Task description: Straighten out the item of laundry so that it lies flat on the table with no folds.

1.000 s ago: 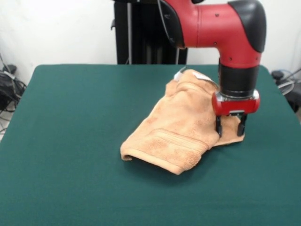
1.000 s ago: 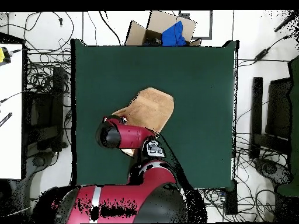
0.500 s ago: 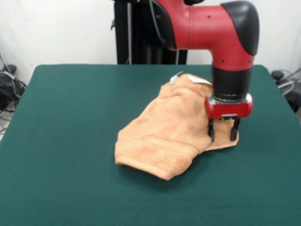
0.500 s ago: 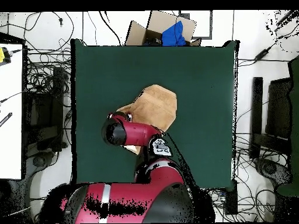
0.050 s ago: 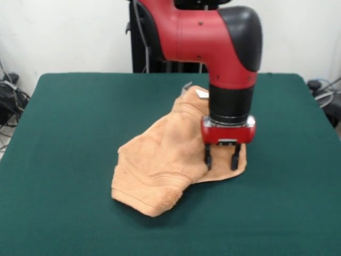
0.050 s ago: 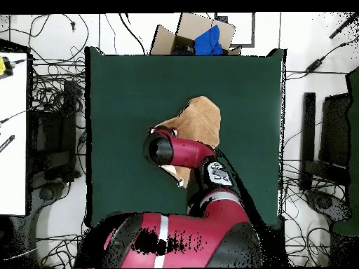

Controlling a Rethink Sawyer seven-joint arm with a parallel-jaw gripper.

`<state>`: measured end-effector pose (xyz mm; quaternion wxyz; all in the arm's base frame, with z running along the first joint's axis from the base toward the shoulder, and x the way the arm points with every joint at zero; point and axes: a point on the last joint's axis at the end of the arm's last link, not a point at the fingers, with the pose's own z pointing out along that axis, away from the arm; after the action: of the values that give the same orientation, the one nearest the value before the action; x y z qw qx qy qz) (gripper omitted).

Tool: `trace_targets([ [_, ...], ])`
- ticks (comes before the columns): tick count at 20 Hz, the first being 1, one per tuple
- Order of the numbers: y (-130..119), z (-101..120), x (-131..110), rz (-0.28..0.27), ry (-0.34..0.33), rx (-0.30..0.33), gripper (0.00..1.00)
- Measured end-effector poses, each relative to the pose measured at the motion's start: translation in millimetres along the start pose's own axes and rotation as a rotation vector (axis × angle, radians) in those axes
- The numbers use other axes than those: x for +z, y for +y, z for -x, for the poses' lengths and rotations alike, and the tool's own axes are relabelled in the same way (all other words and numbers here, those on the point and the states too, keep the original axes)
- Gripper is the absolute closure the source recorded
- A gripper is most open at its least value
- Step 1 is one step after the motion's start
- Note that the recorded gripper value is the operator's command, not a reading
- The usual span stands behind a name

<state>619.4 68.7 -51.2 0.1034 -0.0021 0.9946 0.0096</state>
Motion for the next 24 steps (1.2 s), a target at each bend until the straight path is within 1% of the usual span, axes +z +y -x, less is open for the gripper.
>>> trace_targets([
  [6,-19.3,2.7,-10.7,0.007,0.074,0.029,0.00],
  [10,-27.2,8.0,-22.6,0.008,0.095,0.039,0.00],
  [13,-29.8,15.4,-33.6,0.005,0.088,0.039,0.00],
  [18,-32.4,33.6,-58.2,-0.006,0.043,0.035,0.00],
  [24,-30.3,46.8,-85.7,-0.015,0.004,0.025,0.00],
])
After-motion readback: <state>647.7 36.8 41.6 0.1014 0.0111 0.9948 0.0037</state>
